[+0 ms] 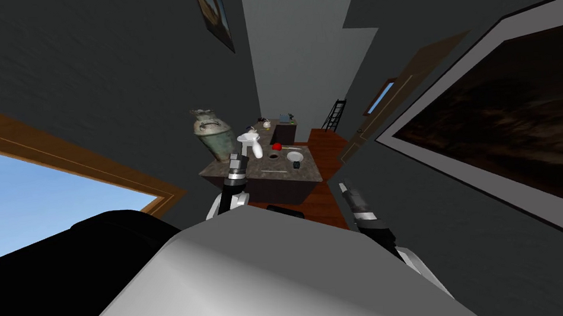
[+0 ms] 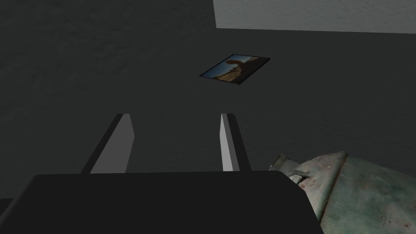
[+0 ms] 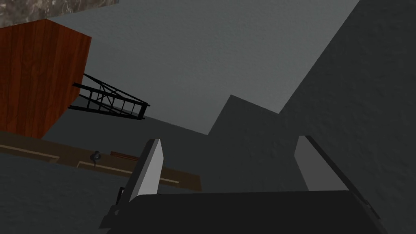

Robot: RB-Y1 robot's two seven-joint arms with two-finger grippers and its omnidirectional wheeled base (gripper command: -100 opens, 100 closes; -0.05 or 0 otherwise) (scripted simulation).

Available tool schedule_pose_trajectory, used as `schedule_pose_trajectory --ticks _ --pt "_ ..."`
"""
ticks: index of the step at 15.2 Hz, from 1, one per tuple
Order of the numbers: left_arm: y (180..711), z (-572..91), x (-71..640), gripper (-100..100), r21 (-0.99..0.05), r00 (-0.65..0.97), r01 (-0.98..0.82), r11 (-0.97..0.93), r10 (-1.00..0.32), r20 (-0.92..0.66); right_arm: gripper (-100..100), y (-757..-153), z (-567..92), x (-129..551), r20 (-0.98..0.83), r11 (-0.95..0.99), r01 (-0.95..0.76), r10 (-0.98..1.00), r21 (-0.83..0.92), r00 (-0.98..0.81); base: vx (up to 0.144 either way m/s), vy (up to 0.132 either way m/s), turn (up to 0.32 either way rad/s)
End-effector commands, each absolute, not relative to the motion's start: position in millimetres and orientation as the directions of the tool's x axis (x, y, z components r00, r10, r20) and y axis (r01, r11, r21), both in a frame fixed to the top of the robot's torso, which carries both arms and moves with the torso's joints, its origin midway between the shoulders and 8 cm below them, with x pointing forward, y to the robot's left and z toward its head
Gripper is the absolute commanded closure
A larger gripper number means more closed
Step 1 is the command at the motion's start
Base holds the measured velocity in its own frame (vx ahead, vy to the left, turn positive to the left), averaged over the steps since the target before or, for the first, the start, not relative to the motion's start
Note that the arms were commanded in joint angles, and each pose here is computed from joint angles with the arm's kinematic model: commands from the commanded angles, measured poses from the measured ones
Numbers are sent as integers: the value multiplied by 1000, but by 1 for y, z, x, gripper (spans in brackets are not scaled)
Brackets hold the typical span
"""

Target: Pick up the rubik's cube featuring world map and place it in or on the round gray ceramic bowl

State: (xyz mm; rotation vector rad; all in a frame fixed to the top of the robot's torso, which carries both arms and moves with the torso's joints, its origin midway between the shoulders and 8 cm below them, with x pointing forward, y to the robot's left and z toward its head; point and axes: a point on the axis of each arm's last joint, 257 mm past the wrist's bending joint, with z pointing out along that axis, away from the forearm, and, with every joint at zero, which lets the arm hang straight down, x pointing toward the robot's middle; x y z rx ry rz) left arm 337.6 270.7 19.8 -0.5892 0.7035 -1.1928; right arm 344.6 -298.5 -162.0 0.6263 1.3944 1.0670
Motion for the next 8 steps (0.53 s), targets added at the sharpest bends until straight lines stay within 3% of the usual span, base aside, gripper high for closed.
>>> schedule_pose_trajectory --ticks 1,8 --pt "271 20 338 0 -737 209 620 270 -962 -177 -100 -307 -189 337 -501 473 -174 845 864 -187 -6 -37 91" --pt "271 20 338 0 -737 209 620 270 -962 -177 -100 -325 -235 318 -580 579 -103 755 809 -307 -14 -36 101"
